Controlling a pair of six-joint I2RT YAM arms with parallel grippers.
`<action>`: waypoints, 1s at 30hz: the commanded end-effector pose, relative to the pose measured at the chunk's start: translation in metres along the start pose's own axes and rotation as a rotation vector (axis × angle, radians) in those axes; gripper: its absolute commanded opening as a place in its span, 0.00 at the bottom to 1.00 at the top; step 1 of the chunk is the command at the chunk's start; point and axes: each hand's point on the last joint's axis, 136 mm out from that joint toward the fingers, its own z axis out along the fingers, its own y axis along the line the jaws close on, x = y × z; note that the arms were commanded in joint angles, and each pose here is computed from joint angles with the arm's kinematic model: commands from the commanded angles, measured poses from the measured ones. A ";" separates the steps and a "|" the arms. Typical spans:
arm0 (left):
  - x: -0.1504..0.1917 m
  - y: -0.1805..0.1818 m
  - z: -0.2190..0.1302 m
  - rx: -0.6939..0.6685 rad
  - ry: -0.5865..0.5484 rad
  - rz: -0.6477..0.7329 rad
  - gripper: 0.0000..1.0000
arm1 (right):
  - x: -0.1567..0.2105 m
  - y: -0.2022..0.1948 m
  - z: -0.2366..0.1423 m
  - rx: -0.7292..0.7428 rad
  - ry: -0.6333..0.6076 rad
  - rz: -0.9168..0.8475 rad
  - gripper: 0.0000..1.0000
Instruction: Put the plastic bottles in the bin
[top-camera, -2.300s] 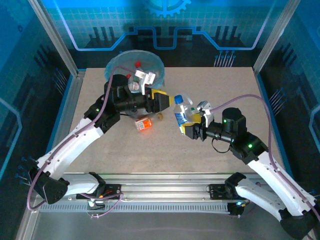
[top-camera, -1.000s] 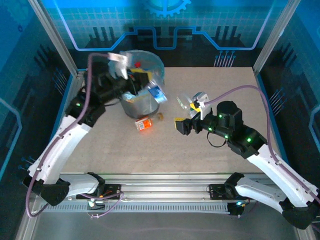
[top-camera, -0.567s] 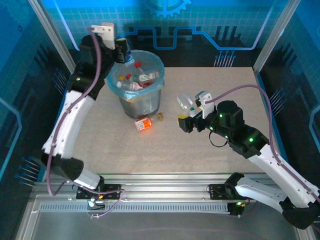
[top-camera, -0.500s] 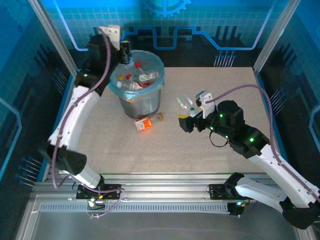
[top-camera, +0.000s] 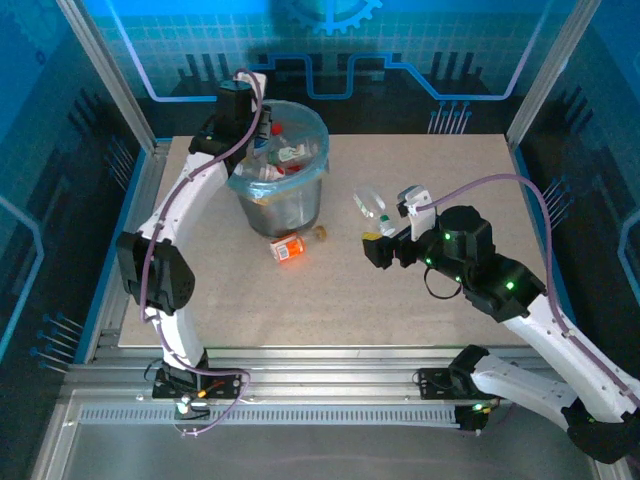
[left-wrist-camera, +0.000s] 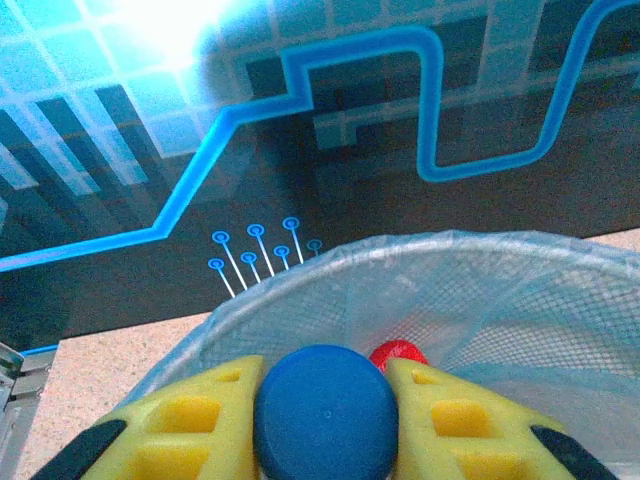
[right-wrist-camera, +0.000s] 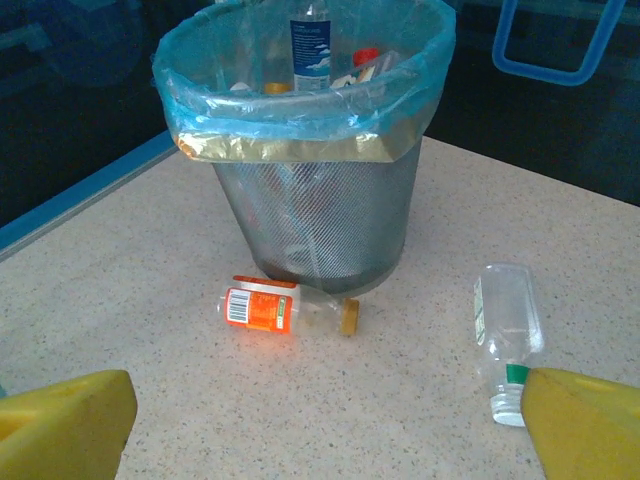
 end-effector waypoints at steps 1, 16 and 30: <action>0.013 0.001 0.006 0.030 0.056 -0.053 0.11 | 0.005 0.000 -0.003 0.008 0.008 0.002 1.00; 0.072 -0.001 0.022 0.079 0.245 -0.105 0.17 | 0.017 -0.004 -0.003 0.022 0.023 0.017 1.00; 0.076 -0.017 0.008 0.173 0.270 -0.180 0.45 | 0.023 -0.004 0.001 0.023 0.036 0.025 1.00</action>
